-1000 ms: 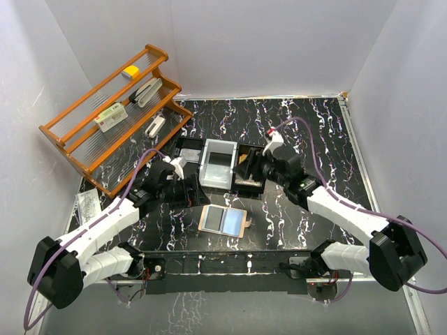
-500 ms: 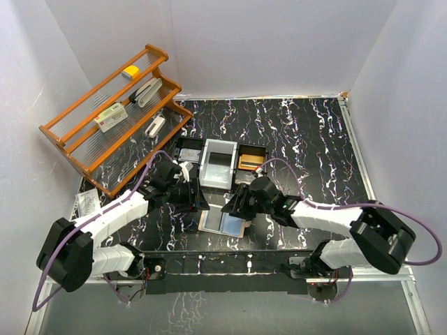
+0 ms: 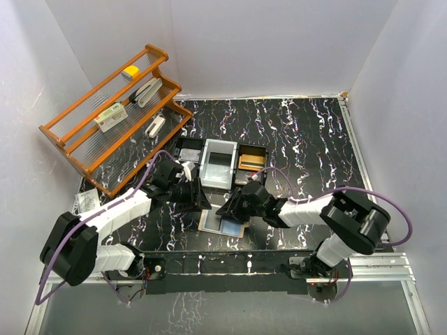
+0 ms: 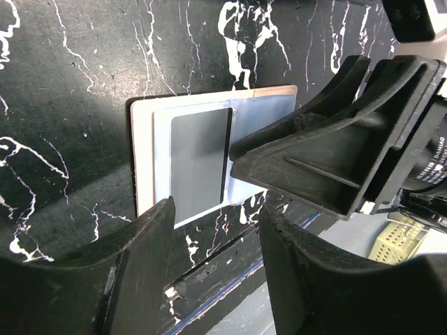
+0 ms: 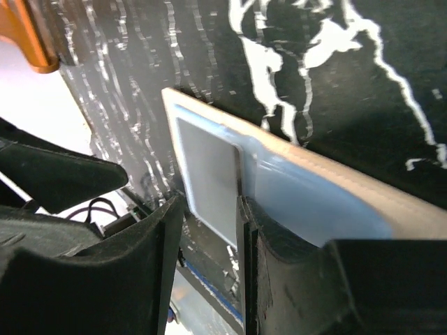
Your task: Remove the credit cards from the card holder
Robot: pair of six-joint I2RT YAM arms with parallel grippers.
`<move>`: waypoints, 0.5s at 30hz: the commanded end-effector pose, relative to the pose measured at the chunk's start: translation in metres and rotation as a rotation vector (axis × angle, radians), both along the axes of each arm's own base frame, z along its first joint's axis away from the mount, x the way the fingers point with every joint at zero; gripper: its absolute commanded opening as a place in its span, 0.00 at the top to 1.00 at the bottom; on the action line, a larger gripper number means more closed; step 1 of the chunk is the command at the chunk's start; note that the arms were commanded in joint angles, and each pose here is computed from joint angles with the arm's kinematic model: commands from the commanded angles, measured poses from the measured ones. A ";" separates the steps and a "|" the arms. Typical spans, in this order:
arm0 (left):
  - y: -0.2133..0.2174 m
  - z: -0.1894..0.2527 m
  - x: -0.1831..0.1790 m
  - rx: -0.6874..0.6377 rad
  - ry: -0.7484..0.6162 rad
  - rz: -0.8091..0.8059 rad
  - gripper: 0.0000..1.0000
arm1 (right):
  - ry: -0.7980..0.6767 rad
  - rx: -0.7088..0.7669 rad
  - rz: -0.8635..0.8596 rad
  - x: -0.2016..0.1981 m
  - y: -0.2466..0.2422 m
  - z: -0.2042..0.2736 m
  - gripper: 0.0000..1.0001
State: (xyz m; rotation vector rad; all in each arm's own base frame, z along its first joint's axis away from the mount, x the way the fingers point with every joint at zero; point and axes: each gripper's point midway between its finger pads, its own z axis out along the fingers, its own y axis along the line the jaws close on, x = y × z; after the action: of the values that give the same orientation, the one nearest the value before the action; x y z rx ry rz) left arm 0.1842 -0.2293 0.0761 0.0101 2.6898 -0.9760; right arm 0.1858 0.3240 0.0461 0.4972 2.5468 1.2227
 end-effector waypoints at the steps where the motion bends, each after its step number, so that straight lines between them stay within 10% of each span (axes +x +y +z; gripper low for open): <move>1: -0.007 -0.011 -0.004 -0.018 0.070 -0.030 0.53 | 0.031 0.009 -0.027 0.004 0.007 -0.009 0.65; 15: -0.001 -0.049 -0.023 0.048 0.182 -0.062 0.71 | 0.036 -0.100 -0.058 0.000 -0.015 -0.017 0.65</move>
State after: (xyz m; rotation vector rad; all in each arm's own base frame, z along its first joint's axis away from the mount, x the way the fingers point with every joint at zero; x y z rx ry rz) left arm 0.1716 -0.2279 0.0307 -0.0102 2.8628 -0.9341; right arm 0.1863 0.3182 0.0338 0.5776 2.5752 1.1597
